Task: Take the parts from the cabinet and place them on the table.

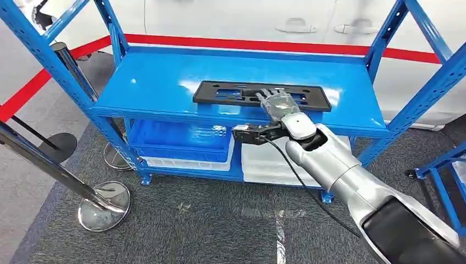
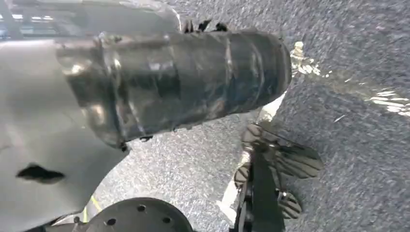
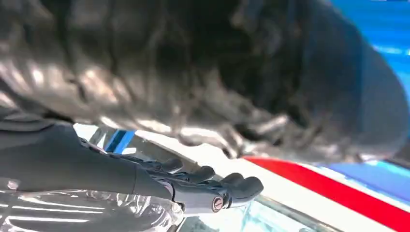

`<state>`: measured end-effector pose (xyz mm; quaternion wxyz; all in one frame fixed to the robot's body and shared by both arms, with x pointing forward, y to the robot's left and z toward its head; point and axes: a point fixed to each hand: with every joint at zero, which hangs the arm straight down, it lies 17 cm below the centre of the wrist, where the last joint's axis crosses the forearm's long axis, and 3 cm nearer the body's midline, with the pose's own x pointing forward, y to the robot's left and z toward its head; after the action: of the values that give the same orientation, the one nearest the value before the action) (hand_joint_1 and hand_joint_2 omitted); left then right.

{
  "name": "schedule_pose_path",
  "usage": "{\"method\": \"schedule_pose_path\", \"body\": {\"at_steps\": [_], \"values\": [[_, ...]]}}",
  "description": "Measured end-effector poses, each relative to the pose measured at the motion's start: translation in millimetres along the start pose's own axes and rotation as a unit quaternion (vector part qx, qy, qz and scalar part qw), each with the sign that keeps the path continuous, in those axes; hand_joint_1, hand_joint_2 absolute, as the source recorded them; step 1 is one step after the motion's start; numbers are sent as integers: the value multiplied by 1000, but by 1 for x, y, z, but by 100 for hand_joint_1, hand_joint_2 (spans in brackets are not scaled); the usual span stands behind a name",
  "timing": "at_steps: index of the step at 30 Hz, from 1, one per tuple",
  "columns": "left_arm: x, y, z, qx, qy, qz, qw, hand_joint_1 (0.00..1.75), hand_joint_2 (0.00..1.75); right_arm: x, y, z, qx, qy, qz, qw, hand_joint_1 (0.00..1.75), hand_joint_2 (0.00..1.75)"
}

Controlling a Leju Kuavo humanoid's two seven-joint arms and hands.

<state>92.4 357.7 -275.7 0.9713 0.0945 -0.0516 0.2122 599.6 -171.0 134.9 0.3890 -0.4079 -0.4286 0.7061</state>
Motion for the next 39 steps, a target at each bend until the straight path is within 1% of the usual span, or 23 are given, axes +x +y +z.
{"method": "schedule_pose_path", "body": {"at_steps": [9,13,25,26,28,29,32,33,39], "values": [[1,0,0,2,0,1,1000,0,0,-9,-4,0,0,9,0,1000,0,0],[1,0,0,2,1,2,1000,0,0,-5,8,1,10,4,-1,1000,0,0],[3,3,0,3,0,1,1000,0,0,-3,0,0,3,-1,0,1000,0,0],[3,3,0,3,-1,1,1000,0,0,-1,1,0,4,-2,-1,1000,0,175],[1,3,0,4,1,1,1000,0,0,0,6,1,7,-3,-2,1000,0,175],[0,4,-1,4,1,1,1000,0,0,0,6,1,8,-3,-2,1000,0,0],[1,5,-1,5,1,1,1000,0,0,0,5,1,6,-3,0,1000,0,0],[3,4,-1,5,-1,1,1000,0,0,-2,2,0,4,-2,1,1000,0,175],[0,4,-1,4,1,1,1000,0,0,-1,3,0,4,-2,5,1000,0,175]]}}
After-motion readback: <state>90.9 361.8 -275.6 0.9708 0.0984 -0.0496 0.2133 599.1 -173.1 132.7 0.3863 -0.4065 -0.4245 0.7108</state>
